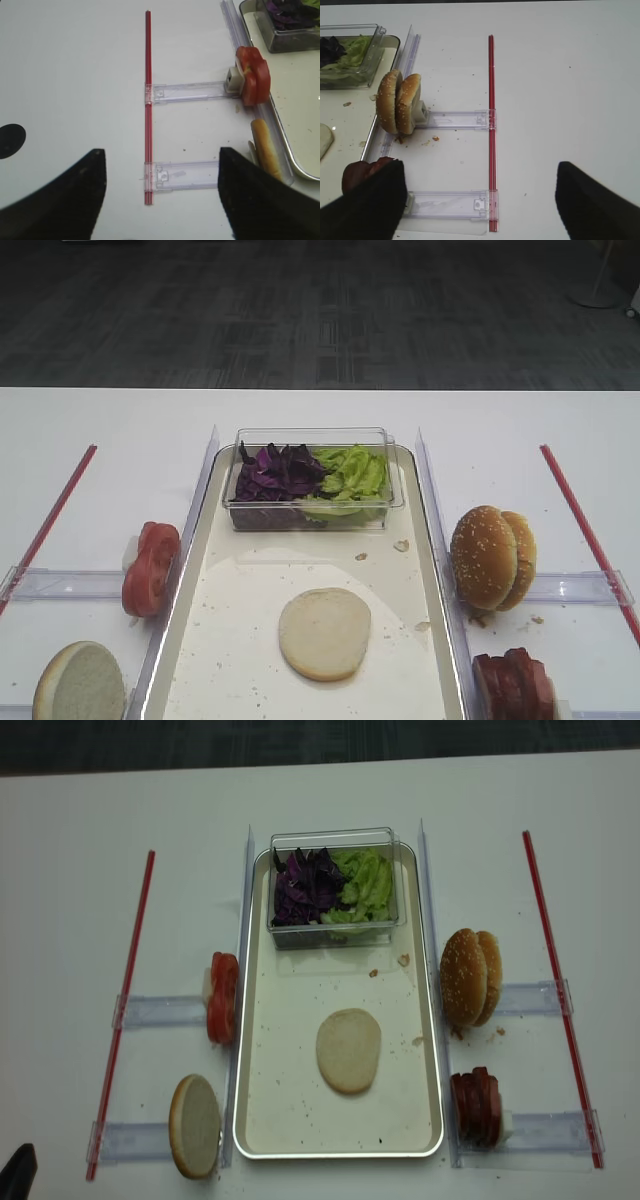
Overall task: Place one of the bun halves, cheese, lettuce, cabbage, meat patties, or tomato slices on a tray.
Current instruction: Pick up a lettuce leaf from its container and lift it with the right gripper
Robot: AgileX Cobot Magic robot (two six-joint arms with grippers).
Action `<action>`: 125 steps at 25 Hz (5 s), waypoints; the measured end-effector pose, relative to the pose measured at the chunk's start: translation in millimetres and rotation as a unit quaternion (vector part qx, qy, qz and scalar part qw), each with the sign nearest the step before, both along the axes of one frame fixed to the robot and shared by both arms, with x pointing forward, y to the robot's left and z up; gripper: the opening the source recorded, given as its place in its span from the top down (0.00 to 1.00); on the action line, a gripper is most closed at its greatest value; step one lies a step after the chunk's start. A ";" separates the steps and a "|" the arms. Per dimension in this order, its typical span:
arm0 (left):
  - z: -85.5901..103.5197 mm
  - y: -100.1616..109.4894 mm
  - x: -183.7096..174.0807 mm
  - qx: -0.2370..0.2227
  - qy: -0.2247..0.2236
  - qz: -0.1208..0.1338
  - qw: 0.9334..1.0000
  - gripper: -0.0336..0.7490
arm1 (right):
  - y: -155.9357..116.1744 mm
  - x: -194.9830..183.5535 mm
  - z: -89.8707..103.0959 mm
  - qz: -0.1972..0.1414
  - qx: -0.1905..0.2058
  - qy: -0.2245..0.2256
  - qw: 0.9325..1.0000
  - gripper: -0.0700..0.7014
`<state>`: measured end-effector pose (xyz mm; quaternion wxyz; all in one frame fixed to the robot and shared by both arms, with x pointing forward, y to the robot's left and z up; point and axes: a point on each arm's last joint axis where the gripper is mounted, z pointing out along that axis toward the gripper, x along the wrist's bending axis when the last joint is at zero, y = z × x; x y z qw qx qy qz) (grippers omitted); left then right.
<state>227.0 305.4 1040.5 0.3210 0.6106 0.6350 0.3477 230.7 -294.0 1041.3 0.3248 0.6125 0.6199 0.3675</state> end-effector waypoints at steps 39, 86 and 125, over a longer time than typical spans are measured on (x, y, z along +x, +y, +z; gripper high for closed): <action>0.0 0.0 0.0 0.000 0.000 0.000 1.000 0.40 | 0.0 0.0 0.0 0.000 0.000 0.000 1.000 0.10; 0.0 0.0 0.0 0.000 0.000 0.000 1.000 0.40 | 2.2 61.7 -7.1 0.001 0.011 0.205 0.979 0.10; 0.0 0.0 0.0 0.000 0.000 0.000 1.000 0.40 | -0.6 232.2 -0.7 -0.004 -0.016 0.388 0.922 0.10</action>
